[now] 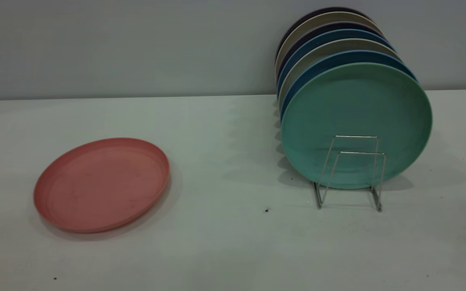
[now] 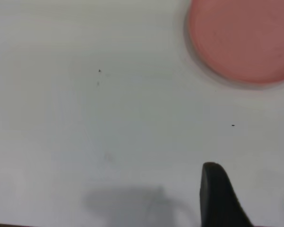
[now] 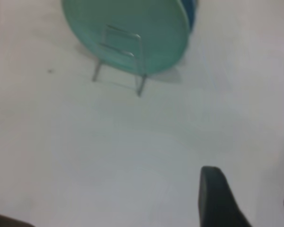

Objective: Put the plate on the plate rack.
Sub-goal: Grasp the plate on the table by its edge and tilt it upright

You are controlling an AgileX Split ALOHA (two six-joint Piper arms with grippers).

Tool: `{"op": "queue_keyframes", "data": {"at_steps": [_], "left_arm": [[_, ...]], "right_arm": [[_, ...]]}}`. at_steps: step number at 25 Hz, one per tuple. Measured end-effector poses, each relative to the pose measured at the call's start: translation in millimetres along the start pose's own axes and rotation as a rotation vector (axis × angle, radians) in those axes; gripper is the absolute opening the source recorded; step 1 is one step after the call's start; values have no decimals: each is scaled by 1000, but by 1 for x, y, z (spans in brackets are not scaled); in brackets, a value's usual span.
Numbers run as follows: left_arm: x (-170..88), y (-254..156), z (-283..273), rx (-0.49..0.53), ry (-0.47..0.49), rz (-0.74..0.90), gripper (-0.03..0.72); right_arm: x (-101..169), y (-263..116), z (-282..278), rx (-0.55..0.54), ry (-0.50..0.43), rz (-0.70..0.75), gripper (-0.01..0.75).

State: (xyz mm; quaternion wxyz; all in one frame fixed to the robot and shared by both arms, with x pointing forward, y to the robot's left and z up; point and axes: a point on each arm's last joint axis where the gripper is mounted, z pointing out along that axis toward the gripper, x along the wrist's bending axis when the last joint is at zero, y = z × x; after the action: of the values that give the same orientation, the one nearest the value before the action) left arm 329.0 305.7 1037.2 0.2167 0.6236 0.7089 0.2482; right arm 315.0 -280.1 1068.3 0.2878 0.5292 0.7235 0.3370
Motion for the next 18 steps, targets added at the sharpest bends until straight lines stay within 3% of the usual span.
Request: {"op": "queue_keyframes", "data": {"at_steps": [9,18], "left_arm": [[-14,30,80,169,61,2,381],[-32,53,158,279,48,7,381]], "right_arm": [[7,36,47,90,72,-5,362],[18,46,98,167,159,8,362]]}}
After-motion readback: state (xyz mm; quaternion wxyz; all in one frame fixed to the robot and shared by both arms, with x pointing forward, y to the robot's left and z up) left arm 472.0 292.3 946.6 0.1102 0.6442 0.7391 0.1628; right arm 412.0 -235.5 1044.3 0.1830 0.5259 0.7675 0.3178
